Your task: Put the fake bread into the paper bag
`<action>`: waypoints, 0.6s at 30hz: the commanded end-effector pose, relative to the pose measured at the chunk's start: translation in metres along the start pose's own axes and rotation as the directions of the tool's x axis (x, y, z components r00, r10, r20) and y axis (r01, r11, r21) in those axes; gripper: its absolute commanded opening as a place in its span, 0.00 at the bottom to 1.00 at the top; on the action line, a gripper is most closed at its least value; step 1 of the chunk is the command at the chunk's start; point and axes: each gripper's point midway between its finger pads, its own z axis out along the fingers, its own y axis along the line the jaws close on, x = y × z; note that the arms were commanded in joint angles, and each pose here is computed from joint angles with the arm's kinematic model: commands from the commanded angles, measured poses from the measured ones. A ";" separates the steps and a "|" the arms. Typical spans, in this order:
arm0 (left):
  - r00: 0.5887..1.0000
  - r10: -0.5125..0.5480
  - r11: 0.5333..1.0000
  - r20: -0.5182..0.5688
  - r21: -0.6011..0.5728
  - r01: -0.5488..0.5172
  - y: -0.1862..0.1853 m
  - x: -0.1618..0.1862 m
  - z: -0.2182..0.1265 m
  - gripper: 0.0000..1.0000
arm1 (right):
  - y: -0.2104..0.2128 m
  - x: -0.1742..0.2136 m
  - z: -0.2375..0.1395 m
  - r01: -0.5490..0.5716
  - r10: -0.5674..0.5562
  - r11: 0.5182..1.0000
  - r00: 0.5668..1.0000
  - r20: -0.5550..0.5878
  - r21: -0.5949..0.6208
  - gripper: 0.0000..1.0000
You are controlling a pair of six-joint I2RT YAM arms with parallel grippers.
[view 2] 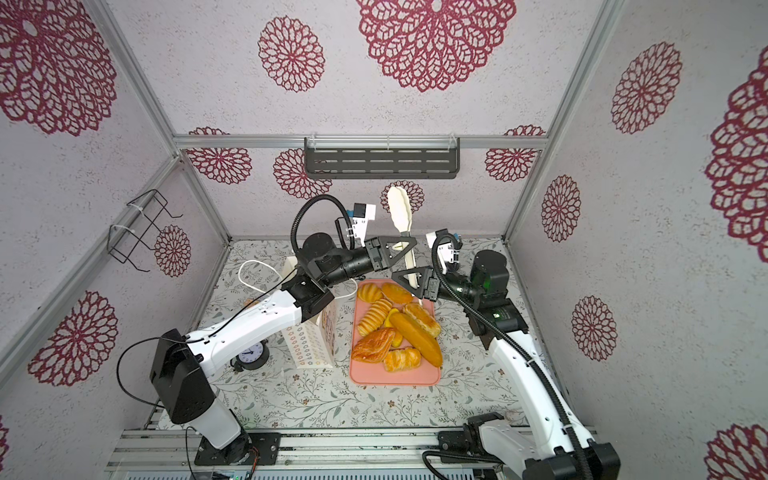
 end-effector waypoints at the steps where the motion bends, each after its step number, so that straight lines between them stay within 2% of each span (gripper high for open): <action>1: 0.999 0.016 0.998 0.042 0.059 -0.018 -0.020 -0.011 -0.004 0.00 | 0.017 -0.008 -0.001 0.087 -0.087 0.996 0.996 0.002 -0.011 0.49; 9: 0.999 -0.016 0.997 0.039 0.078 0.013 -0.015 -0.005 -0.003 0.00 | 0.008 -0.010 0.002 0.082 -0.082 0.996 0.997 -0.008 0.031 0.47; 17: 0.999 -0.026 0.997 0.033 0.078 0.023 -0.011 -0.003 -0.003 0.00 | 0.003 -0.009 0.003 0.077 -0.076 0.996 0.997 -0.019 0.053 0.27; 18: 0.999 -0.028 0.997 0.032 0.077 0.025 -0.011 -0.003 -0.003 0.03 | 0.002 -0.008 0.003 0.074 -0.073 0.995 0.997 -0.022 0.062 0.24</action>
